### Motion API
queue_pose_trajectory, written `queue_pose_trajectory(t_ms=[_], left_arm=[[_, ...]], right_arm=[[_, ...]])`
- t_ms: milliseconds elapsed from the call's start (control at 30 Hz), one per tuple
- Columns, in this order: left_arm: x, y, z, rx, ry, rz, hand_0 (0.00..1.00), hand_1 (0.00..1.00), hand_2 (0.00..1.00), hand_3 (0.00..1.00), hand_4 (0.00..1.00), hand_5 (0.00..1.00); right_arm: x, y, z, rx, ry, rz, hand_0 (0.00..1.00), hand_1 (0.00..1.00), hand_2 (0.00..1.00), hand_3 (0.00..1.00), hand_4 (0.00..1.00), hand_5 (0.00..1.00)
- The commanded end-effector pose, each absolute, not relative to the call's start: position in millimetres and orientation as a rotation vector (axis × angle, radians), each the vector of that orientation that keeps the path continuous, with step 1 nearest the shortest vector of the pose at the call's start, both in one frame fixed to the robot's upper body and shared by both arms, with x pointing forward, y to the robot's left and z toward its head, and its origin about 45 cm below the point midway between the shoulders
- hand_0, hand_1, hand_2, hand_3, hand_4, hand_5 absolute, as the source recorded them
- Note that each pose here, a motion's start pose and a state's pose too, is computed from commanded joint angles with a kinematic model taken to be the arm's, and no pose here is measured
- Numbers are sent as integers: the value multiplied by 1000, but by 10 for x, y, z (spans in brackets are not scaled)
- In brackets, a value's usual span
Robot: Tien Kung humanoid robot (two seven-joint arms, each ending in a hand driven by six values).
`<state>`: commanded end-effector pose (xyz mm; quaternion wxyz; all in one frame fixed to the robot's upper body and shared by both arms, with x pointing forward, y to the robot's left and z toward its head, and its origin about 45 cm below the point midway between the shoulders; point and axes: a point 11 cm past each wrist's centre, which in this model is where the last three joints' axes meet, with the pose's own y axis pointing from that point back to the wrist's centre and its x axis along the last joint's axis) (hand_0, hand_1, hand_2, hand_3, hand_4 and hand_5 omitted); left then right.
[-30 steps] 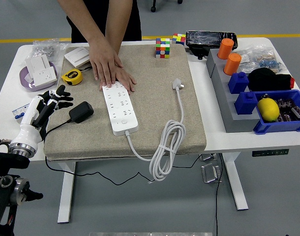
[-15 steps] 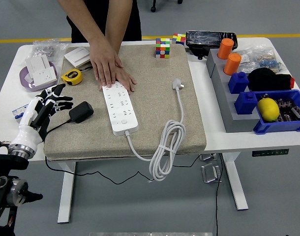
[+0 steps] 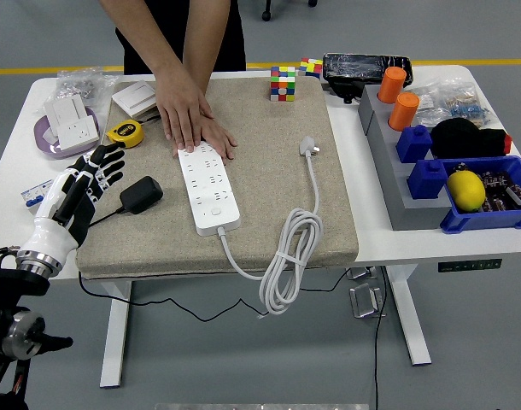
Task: Pick up the plug,place it near the board,insert it into the board,press the button
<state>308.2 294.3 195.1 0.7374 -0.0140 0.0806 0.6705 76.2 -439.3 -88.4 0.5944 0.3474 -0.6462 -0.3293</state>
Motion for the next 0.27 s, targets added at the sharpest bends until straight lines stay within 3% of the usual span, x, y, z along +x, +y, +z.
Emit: queue_pose_trajectory(t_ms=[33, 67, 267], left_arm=[[3086, 2935, 1968, -33, 172, 1466, 972, 952, 899, 871, 998, 847], [3089, 2930, 1979, -34, 169, 1462, 998, 998, 945, 925, 998, 933], [3097, 2922, 2001, -36, 162, 1456, 998, 998, 945, 925, 998, 933]], right_arm=[[766, -4393, -884, 808, -1502, -765, 809, 753, 750, 775, 998, 998], [769, -4393, -883, 808, -1503, -765, 808, 752, 750, 775, 998, 998], [789, -4386, -882, 809, -1509, -768, 808, 752, 750, 775, 998, 998]])
